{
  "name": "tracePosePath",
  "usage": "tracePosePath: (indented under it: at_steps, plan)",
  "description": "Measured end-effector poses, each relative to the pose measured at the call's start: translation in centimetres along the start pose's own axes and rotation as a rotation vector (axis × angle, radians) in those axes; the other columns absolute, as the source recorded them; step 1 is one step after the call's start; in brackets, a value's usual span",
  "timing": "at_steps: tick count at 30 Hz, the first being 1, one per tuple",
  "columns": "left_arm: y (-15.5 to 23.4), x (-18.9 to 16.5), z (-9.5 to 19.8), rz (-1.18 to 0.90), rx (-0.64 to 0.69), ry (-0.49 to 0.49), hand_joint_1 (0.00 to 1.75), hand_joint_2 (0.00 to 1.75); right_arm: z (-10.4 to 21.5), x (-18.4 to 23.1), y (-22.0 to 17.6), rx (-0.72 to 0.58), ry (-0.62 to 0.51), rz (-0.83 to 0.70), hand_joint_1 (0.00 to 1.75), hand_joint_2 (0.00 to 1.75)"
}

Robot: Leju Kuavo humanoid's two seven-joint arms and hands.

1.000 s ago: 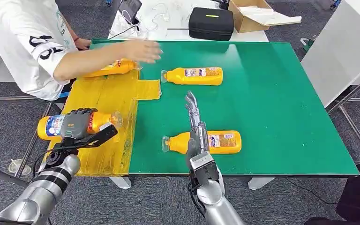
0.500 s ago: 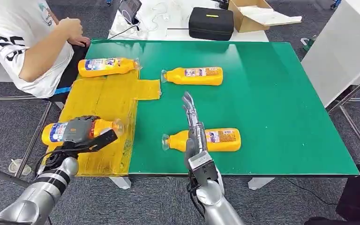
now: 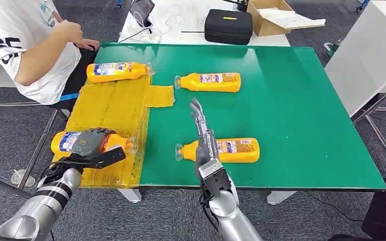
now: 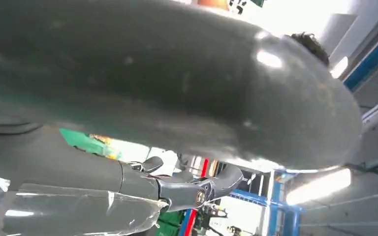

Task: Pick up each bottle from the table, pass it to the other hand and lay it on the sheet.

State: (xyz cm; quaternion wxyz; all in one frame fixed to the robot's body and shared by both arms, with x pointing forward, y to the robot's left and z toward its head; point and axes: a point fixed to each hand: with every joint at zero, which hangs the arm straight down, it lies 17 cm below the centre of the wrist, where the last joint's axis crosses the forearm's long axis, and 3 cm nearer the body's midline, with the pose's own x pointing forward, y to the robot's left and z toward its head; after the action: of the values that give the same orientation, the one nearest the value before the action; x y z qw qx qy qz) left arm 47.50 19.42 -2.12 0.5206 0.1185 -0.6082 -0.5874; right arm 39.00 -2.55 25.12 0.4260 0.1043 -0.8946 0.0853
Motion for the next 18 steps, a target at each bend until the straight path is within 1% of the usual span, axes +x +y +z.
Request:
tracePosePath:
  at_steps: [4, 8, 11, 18]
  plan:
    - [-0.7, 0.8, 0.0, 0.059, -0.037, -0.029, 0.0, 1.75, 0.1, -0.5, 0.4, 0.009, 0.015, -0.009, 0.0, 0.0]
    - [-1.1, 2.2, 0.1, 0.217, -0.083, -0.069, 0.0, 1.75, 0.2, -1.0, 0.7, 0.02, 0.028, -0.018, 0.0, 0.0]
    - [-0.9, 3.4, 0.2, 0.322, -0.087, -0.106, 0.0, 1.75, 0.2, -1.3, 0.8, 0.026, 0.037, -0.024, 0.0, 0.0]
    - [-1.8, 4.5, 0.4, 0.323, -0.114, -0.142, 0.0, 1.75, 0.3, -1.8, 1.0, 0.033, 0.05, -0.025, 0.0, 0.0]
